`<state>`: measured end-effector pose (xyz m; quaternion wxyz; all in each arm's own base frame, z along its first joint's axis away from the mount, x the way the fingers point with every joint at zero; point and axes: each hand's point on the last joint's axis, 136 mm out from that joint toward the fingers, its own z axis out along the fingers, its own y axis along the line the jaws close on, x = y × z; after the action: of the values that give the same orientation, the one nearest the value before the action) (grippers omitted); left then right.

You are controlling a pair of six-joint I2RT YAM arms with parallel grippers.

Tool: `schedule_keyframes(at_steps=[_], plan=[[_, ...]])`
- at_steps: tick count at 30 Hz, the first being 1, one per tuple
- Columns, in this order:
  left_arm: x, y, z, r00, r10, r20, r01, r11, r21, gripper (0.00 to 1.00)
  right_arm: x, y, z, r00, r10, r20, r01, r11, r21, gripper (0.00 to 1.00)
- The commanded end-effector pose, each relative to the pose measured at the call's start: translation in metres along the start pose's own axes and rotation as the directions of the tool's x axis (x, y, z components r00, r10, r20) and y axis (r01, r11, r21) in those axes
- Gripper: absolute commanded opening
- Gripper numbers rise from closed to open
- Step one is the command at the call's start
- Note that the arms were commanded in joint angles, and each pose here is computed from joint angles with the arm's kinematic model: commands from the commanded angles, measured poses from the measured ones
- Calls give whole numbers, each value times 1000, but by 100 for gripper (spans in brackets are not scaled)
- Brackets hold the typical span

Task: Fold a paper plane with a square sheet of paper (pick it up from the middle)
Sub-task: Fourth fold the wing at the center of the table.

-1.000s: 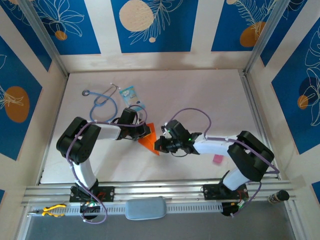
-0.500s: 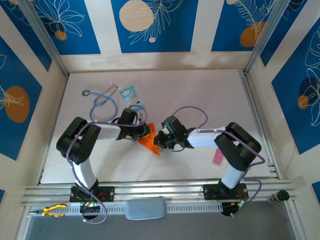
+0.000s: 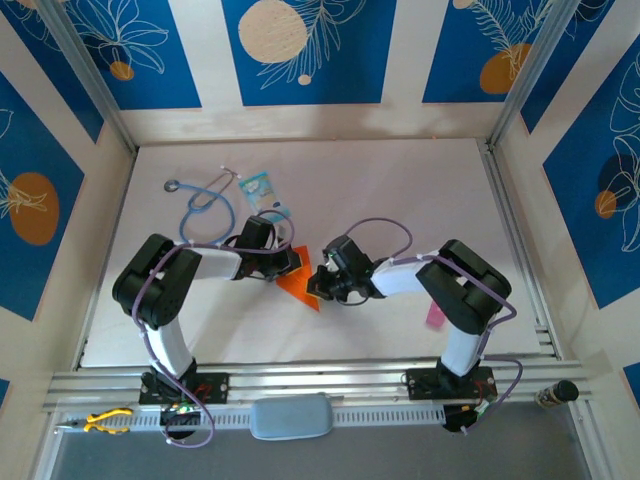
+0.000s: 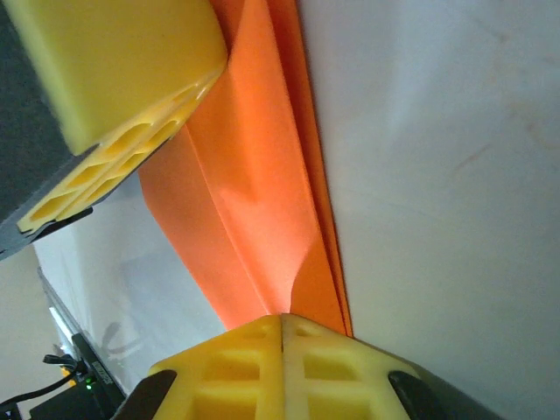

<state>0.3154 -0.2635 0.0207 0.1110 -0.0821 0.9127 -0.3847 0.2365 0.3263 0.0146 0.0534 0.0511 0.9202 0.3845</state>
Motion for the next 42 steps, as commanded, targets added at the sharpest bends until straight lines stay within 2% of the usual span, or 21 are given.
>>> schedule_keyframes(at_steps=[1, 4, 9, 14, 23, 28, 34, 42], plan=[[5, 11, -5, 1000, 6, -1, -6, 998, -60, 0, 21, -37, 4, 996, 69, -53, -64, 995, 82, 2], [-2, -9, -11, 999, 42, 18, -42, 999, -3, 0, 23, -45, 2, 996, 72, -61, -66, 993, 99, 2], [-5, -40, -28, 993, 110, 34, -113, 991, 77, 7, 18, -48, -5, 995, 72, -64, -65, 993, 95, 2], [13, -47, -31, 992, 128, -18, -126, 987, 102, 4, 13, -47, -10, 996, 70, -63, -65, 994, 88, 2], [42, -35, -9, 986, 114, -118, -105, 992, 75, 1, 12, -50, -9, 995, 76, -65, -70, 993, 96, 2], [46, -10, 4, 987, 76, -143, -78, 997, -7, 0, 14, -53, -9, 994, 81, -68, -74, 992, 105, 2], [40, 17, 5, 991, 43, -128, -55, 994, -94, 0, 19, -60, -10, 994, 90, -70, -80, 987, 138, 2], [13, 22, -1, 996, 31, -84, -40, 994, -105, 0, 27, -67, -6, 993, 75, -95, -55, 978, 199, 1]])
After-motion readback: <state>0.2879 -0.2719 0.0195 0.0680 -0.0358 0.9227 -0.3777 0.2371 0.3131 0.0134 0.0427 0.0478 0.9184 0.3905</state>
